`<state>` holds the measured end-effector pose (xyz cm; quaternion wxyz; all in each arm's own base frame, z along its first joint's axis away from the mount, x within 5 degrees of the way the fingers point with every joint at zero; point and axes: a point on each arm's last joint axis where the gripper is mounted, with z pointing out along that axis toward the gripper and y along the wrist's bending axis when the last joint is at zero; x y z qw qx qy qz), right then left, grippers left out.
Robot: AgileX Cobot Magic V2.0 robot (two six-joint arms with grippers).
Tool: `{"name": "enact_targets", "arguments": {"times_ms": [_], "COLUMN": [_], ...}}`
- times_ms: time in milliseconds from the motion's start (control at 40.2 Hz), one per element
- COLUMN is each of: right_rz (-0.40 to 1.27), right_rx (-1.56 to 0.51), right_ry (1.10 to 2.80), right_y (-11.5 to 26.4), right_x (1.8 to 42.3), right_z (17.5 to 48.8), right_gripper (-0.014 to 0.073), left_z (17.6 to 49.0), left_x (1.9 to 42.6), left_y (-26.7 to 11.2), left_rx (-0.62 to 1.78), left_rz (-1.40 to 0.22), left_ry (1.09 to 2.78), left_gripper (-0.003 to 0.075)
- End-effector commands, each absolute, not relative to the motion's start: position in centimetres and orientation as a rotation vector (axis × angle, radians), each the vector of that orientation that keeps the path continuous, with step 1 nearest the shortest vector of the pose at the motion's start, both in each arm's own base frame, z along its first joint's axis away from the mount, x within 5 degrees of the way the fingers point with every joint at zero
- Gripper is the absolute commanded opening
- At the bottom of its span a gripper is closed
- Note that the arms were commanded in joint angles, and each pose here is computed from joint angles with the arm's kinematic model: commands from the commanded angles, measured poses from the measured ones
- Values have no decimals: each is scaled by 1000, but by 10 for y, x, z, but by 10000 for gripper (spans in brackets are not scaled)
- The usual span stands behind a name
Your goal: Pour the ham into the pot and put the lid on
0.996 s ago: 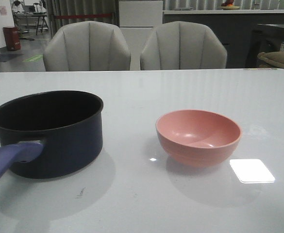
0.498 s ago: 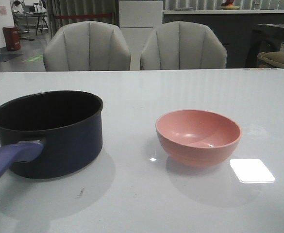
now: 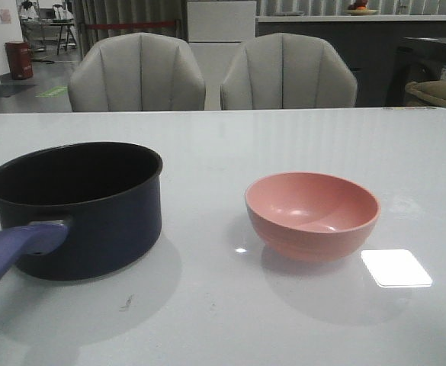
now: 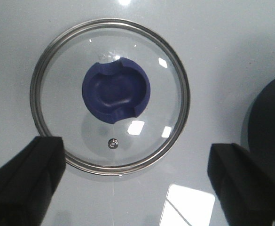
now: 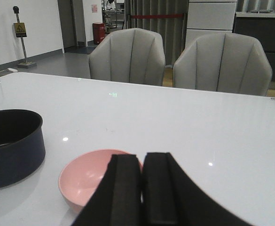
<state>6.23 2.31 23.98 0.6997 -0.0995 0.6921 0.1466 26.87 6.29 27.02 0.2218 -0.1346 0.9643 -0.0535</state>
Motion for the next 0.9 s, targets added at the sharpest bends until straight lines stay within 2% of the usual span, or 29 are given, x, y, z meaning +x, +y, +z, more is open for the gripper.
{"name": "enact_targets", "arguments": {"times_ms": [0, 473, 672, 871], "right_rz": [306, 306, 306, 306], "right_rx": [-183, -183, -183, -183], "right_ry": [1449, 1449, 1449, 1449], "right_y": [20, 20, 20, 20], "right_x": [63, 63, 63, 63], "right_z": [256, 256, 256, 256], "right_gripper": [150, 150, 150, 150], "left_z": [278, 252, 243, 231], "left_x": [286, 340, 346, 349], "left_y": [69, 86, 84, 85], "left_rx": [-384, -382, -350, -343], "left_rz": [-140, -136, -116, -108], "left_ry": [2632, 2705, 2745, 2782], "left_gripper": [619, 609, 691, 691]}}
